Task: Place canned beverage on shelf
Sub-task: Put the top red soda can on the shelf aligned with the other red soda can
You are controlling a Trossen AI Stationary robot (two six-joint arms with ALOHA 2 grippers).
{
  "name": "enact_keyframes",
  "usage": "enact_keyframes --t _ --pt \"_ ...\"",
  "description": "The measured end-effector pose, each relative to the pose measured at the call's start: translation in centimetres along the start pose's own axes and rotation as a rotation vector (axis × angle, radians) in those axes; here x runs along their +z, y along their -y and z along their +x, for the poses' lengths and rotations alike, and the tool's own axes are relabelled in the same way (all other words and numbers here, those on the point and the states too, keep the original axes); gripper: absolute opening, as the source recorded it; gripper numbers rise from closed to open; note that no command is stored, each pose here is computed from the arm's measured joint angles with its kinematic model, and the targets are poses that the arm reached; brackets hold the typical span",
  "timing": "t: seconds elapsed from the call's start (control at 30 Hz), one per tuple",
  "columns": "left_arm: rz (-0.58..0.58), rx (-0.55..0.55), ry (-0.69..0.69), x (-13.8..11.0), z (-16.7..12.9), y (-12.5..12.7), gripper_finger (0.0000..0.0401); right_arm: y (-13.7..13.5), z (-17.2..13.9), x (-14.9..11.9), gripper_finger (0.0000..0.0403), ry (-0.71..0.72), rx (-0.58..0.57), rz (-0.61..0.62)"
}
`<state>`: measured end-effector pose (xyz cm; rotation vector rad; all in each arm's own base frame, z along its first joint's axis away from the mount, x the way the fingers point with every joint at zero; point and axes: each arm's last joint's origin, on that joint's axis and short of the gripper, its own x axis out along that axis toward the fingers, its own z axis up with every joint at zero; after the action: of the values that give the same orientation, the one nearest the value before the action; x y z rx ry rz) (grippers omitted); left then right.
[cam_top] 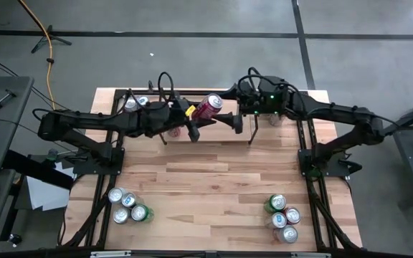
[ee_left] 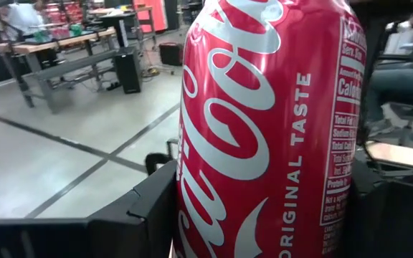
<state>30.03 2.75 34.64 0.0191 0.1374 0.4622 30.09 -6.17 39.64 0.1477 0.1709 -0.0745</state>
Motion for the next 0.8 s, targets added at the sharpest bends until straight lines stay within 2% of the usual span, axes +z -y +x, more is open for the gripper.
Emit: enact_keyframes --t 0.27,0.37,0.5,0.53,0.7,0.8 --pt "0.015 -0.015 0.008 0.1 0.0 0.0 0.0190 0.1 1.4 -0.2 0.0377 0.033 0.034 0.014" --pt "0.016 -0.012 0.005 0.1 0.0 0.0 0.0190 0.1 1.4 -0.1 0.0349 0.043 0.043 0.018" --pt "0.036 -0.009 0.002 0.0 0.0 0.0 0.0190 0.1 1.4 -0.1 0.0287 0.041 0.039 0.015" --pt "0.043 -0.009 0.002 0.0 0.0 0.0 0.0196 0.1 1.4 -0.1 0.0285 0.041 0.040 0.012" --pt "0.102 -0.012 0.005 0.3 -0.4 -0.1 0.0304 0.3 0.9 -0.2 0.0285 0.013 0.034 -0.006" --pt "0.138 0.007 -0.043 1.3 -1.4 -0.8 0.0350 0.6 -0.4 0.2 0.0285 0.012 0.015 -0.035"
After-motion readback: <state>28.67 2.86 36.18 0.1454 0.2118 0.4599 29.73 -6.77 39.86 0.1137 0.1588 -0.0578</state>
